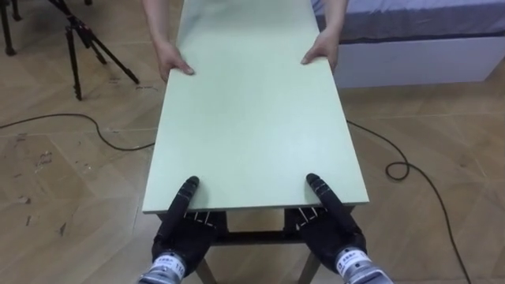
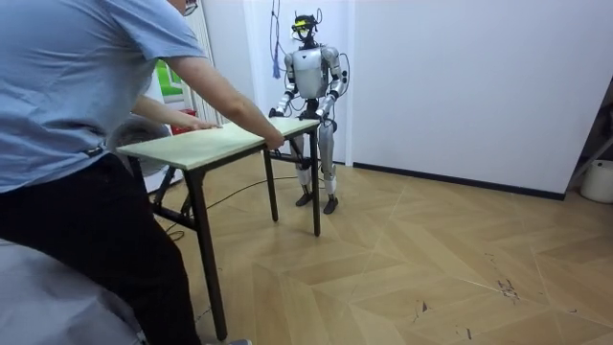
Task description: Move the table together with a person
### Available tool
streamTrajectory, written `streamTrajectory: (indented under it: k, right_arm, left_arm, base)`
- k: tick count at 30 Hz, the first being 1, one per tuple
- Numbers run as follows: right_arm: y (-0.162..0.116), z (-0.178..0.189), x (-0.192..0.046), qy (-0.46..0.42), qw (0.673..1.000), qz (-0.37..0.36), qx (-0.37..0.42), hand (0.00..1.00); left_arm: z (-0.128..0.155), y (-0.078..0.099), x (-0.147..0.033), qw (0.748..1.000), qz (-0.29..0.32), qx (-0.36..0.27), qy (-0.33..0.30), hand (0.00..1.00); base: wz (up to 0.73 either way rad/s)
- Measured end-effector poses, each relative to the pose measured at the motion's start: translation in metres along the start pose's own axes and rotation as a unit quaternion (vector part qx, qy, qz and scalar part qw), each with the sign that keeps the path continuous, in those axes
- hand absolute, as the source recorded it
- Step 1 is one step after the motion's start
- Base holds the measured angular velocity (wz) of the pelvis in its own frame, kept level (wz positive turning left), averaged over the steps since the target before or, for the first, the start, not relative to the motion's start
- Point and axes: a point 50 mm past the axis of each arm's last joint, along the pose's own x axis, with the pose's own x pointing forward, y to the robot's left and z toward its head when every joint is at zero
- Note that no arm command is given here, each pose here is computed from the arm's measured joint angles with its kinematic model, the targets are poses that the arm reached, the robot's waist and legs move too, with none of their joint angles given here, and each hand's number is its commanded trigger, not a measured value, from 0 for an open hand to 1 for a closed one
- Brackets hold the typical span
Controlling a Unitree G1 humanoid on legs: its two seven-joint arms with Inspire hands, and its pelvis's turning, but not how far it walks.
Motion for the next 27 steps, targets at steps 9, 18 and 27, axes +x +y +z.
streamTrajectory:
  k: [9,18,27]
  right_arm:
    - [0.004,0.002,-0.003,-0.020,0.999,0.035,0.006,1.00]
    - [0.007,0.006,-0.007,-0.039,0.998,0.057,0.013,1.00]
    - [0.007,0.002,-0.021,-0.038,0.995,0.093,0.005,1.00]
  left_arm:
    - [-0.002,-0.009,0.001,0.998,-0.043,0.038,-0.017,1.00]
    - [-0.009,-0.017,0.000,0.997,-0.058,0.041,-0.005,1.00]
    - [-0.009,-0.016,-0.021,0.997,-0.068,0.026,-0.013,1.00]
  base:
    - [-0.01]
    - [-0.03]
    - [0.01]
